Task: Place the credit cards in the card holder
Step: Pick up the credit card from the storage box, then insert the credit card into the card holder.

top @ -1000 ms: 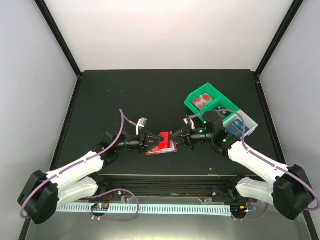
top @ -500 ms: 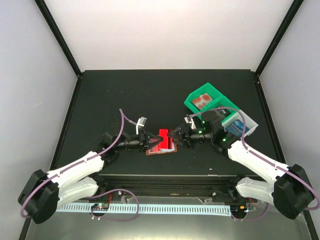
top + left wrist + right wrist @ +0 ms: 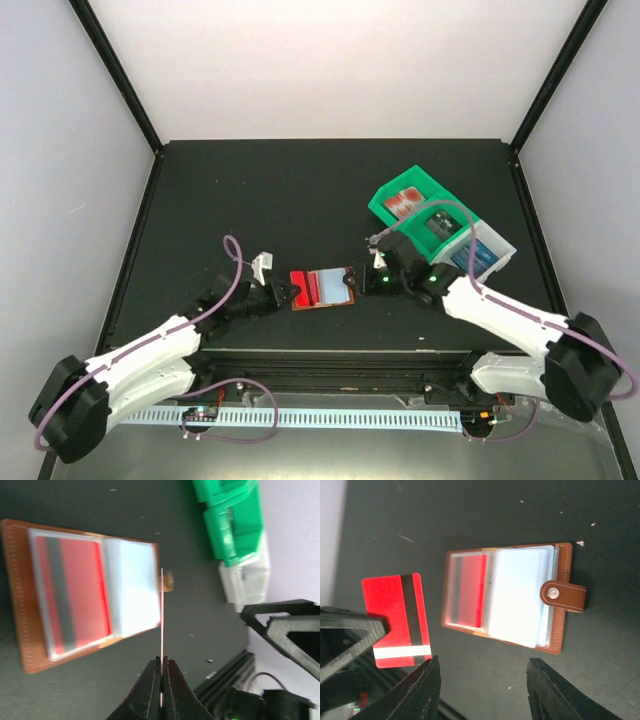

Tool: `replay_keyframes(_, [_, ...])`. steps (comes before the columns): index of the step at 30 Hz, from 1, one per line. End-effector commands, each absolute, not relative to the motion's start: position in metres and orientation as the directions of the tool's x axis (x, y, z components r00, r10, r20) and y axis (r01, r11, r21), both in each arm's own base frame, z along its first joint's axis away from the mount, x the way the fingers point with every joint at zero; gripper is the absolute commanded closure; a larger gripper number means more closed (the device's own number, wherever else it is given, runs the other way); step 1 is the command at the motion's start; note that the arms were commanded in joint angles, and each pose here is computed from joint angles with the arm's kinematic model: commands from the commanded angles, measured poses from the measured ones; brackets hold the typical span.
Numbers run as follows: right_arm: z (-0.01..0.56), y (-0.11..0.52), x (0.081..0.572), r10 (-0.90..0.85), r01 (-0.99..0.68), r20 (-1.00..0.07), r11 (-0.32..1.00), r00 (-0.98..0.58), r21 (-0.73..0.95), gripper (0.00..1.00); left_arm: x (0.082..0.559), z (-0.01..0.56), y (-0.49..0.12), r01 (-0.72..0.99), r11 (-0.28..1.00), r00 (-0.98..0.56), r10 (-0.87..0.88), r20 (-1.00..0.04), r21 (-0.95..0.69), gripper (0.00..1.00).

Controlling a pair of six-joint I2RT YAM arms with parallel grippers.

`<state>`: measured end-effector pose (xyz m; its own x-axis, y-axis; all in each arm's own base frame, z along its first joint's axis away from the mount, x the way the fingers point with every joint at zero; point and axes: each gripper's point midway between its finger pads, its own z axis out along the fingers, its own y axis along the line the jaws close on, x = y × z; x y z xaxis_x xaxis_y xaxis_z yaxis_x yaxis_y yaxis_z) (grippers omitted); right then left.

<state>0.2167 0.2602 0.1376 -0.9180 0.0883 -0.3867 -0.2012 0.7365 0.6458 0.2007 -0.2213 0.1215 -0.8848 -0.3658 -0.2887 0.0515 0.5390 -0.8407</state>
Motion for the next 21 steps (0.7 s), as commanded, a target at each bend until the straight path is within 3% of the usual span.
replay_keyframes(1, [0.113,0.254,0.231,-0.043,-0.256,-0.496,0.894,-0.867,0.369,0.51,0.213,0.096,-0.216,0.023,0.625,-0.876,-0.365,-0.317,-0.781,0.99])
replay_keyframes(8, [0.072,0.278,0.230,-0.187,-0.295,-0.454,0.939,-0.871,0.178,0.50,0.225,0.090,-0.233,0.031,0.600,-0.891,-0.346,-0.295,-0.799,0.98])
replay_keyframes(21, [0.032,0.272,0.237,-0.251,-0.264,-0.394,0.964,-0.884,-0.023,0.51,0.233,0.085,-0.245,0.042,0.542,-0.905,-0.335,-0.262,-0.839,0.98])
